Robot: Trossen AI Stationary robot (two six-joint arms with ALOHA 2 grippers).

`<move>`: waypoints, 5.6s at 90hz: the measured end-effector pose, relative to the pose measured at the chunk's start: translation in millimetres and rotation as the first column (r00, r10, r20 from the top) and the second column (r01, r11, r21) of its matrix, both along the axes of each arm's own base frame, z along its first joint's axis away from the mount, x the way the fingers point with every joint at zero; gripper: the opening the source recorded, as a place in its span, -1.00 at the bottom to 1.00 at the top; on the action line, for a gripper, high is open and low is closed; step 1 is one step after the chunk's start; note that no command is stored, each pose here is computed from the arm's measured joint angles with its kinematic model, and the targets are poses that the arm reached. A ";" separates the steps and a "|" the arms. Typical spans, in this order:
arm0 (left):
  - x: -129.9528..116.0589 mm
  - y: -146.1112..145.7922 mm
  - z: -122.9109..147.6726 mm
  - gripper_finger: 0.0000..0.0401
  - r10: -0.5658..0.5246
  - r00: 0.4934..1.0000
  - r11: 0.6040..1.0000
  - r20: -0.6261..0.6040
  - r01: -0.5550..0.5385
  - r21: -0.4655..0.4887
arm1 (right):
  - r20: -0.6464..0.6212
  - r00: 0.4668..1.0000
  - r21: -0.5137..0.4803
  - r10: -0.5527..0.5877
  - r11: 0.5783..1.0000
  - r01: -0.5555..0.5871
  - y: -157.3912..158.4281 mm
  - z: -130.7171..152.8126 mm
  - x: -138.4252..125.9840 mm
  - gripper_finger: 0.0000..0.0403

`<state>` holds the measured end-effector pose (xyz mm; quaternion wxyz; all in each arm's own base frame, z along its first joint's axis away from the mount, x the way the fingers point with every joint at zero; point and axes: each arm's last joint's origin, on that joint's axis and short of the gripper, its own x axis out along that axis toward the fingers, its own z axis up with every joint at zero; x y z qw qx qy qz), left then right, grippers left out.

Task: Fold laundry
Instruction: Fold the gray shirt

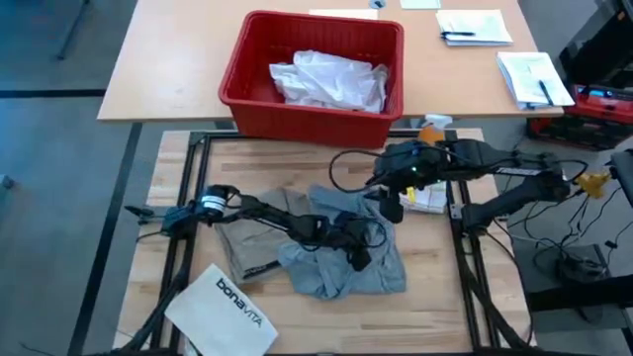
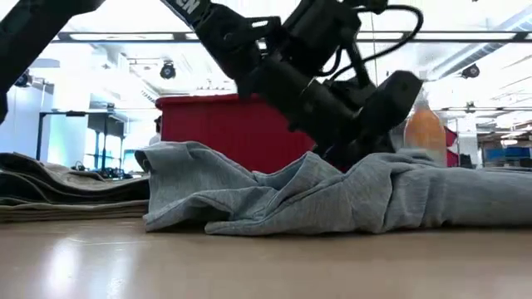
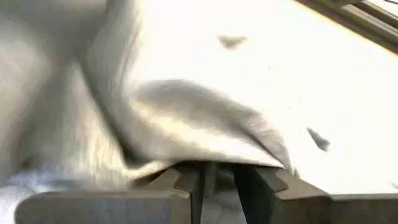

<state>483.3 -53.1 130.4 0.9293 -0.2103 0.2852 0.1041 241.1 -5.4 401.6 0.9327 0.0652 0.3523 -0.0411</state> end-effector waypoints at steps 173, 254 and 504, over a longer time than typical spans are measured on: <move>-31.8 -60.9 -24.4 -0.69 -0.137 0.990 0.981 -0.015 0.134 -0.137 | -0.354 0.835 0.449 0.422 0.860 -0.244 -36.0 -250.0 -0.9 -0.62; -32.3 -51.5 -7.6 -0.69 -0.166 0.986 0.983 -0.001 0.165 -0.085 | -0.187 0.934 0.394 0.304 0.894 -0.212 -17.6 -130.2 -74.3 -1.00; -68.6 -44.3 64.2 -0.69 -0.224 0.960 0.973 -0.165 0.230 0.016 | -0.003 1.000 0.546 0.007 0.838 -0.004 45.8 -135.5 -20.0 -1.00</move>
